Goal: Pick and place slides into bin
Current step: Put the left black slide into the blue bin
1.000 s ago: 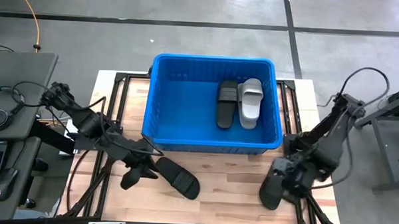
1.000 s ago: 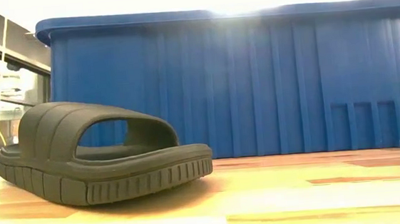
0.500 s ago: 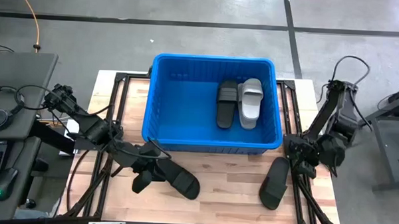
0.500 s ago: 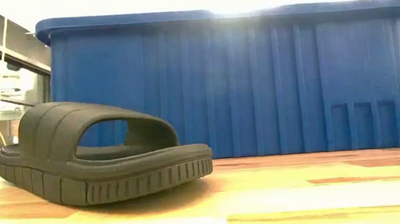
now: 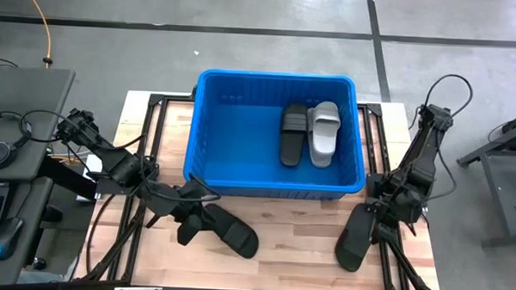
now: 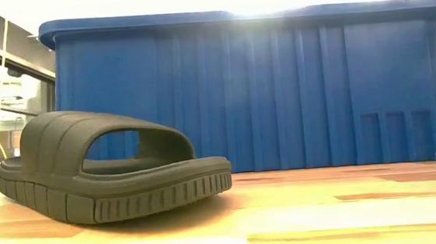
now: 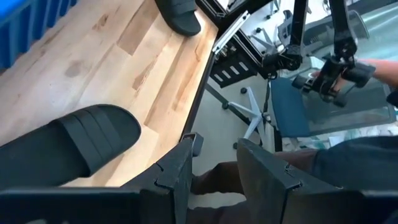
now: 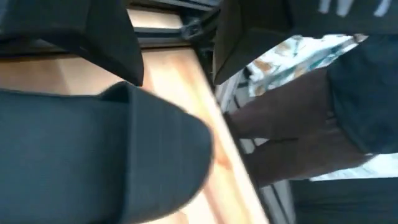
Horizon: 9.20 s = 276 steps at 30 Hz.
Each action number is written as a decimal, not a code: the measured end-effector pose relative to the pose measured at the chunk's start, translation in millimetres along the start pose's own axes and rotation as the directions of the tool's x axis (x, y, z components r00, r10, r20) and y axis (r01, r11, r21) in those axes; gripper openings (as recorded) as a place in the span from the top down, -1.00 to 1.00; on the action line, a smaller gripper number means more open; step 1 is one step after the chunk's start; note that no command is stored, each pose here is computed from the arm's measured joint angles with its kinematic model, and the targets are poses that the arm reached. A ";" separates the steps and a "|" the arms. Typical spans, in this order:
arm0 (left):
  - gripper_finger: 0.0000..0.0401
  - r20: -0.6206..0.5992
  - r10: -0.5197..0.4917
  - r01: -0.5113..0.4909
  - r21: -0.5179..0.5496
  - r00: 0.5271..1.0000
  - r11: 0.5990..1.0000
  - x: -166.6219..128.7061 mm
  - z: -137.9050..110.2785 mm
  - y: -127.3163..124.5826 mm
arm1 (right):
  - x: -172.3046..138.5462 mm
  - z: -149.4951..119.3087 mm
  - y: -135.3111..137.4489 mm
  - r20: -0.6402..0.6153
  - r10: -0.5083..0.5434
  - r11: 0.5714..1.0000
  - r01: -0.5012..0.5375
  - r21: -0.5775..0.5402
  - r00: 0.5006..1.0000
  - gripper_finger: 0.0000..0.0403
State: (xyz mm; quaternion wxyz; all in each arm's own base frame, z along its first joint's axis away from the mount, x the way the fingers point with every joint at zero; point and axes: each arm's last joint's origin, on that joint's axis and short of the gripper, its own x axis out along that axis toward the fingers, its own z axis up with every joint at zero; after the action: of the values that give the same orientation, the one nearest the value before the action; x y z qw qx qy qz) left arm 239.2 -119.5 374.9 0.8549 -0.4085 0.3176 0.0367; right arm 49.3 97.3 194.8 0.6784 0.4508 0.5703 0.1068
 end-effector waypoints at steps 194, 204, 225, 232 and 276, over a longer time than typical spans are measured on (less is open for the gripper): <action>0.92 0.558 0.118 -0.328 0.294 0.821 0.898 -76.7 94.7 50.7 | -113.1 205.2 261.5 0.986 -0.006 0.823 0.561 -0.091 0.168 0.52; 0.90 0.547 0.072 -0.269 0.290 0.834 0.919 -85.7 95.2 46.8 | -132.2 169.0 271.4 0.978 0.099 0.561 0.802 -0.206 0.182 0.51; 0.93 0.315 0.054 -0.031 -0.076 0.948 0.997 -86.2 124.7 83.8 | -145.3 175.6 264.1 0.991 -0.016 -0.372 0.920 -0.126 0.130 0.47; 0.89 0.213 -0.012 0.040 -0.125 0.977 0.991 -74.0 132.5 90.3 | -139.2 178.7 264.7 0.969 0.042 -0.417 0.885 -0.206 0.245 0.04; 0.85 0.127 -0.116 0.140 -0.207 0.985 0.968 -67.7 135.0 89.0 | -79.6 219.6 266.5 0.944 -0.018 -0.591 0.758 -0.275 0.328 0.87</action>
State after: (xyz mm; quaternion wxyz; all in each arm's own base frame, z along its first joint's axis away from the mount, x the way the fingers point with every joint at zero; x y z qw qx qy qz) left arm 226.0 50.3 416.3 0.8230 -0.5156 0.2353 0.0388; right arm 312.8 89.3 431.7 0.7810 -0.5927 0.1964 -0.0150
